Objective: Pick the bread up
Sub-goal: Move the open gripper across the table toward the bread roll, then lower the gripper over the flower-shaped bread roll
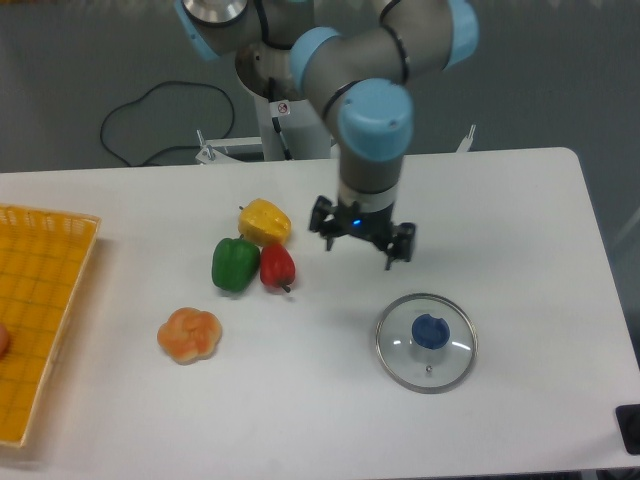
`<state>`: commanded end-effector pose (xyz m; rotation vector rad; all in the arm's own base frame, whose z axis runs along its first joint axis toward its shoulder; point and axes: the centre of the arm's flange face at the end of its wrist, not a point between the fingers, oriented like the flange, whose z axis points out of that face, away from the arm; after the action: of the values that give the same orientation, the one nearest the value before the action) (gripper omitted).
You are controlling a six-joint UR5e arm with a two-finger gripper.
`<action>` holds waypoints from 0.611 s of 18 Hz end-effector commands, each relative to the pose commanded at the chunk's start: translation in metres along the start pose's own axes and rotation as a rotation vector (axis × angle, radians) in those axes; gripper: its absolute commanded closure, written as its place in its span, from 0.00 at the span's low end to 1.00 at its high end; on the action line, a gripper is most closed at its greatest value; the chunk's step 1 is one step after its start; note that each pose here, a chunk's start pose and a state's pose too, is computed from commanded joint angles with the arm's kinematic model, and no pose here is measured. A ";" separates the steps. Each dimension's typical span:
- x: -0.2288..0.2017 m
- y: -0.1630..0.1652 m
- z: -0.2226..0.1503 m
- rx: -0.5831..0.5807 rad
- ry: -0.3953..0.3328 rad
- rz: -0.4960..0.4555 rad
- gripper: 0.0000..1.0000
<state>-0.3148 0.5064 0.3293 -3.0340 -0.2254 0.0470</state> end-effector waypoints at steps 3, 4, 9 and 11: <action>0.038 -0.029 0.025 0.025 -0.010 0.007 0.00; 0.049 -0.036 0.035 0.029 -0.009 0.023 0.00; 0.096 -0.067 0.079 0.035 0.000 0.081 0.00; 0.116 -0.072 0.090 0.014 -0.001 0.106 0.00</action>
<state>-0.2136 0.6032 0.2439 -3.0294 -0.0633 0.0584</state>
